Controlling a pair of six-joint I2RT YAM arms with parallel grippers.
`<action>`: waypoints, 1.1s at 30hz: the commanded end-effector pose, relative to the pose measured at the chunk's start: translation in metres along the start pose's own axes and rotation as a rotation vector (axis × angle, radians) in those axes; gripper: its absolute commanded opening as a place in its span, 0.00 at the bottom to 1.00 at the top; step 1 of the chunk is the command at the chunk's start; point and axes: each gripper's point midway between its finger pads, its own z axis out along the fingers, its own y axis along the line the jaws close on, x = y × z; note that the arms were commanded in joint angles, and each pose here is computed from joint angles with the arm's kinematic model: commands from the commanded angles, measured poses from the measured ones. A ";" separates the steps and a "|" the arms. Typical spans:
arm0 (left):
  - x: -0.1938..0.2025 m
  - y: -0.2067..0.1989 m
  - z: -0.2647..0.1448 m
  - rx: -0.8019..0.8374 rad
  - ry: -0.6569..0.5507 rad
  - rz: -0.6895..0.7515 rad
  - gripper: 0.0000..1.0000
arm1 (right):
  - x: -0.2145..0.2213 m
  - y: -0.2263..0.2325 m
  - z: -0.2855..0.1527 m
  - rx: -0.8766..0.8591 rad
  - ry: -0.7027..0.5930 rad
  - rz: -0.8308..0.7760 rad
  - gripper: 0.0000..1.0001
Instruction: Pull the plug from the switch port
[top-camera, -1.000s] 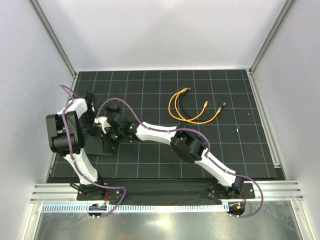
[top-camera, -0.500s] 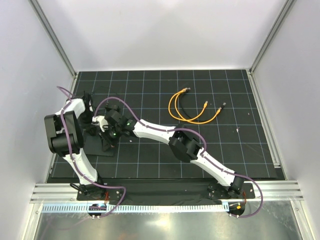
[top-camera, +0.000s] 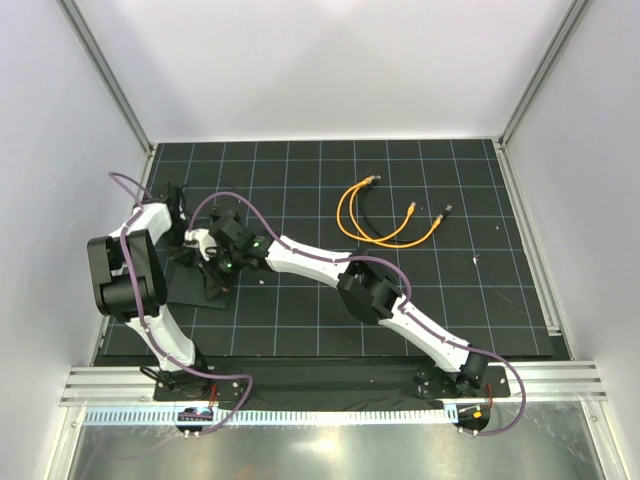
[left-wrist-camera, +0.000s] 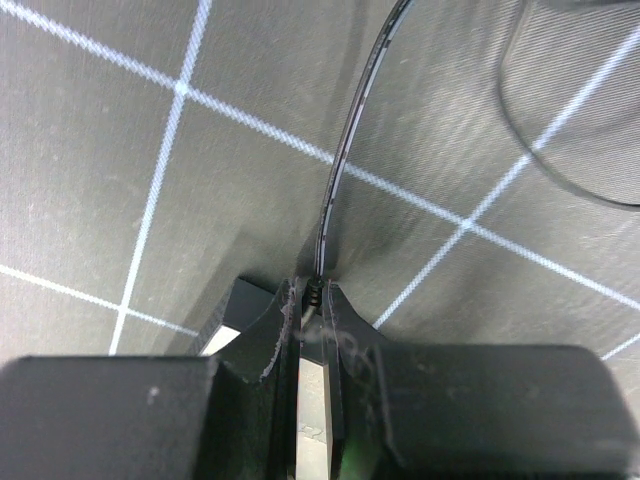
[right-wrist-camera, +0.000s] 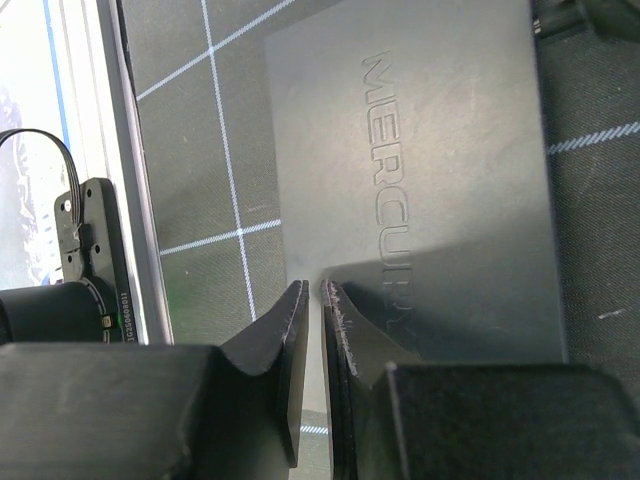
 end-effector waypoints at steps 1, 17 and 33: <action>-0.060 -0.017 -0.016 0.065 -0.253 -0.057 0.00 | 0.080 -0.039 0.014 0.113 0.218 0.100 0.19; -0.095 -0.022 -0.022 0.063 -0.313 -0.130 0.00 | 0.082 -0.041 0.015 0.116 0.235 0.116 0.19; -0.076 -0.015 -0.012 -0.011 -0.261 -0.123 0.00 | 0.012 -0.005 -0.030 0.060 -0.017 0.014 0.20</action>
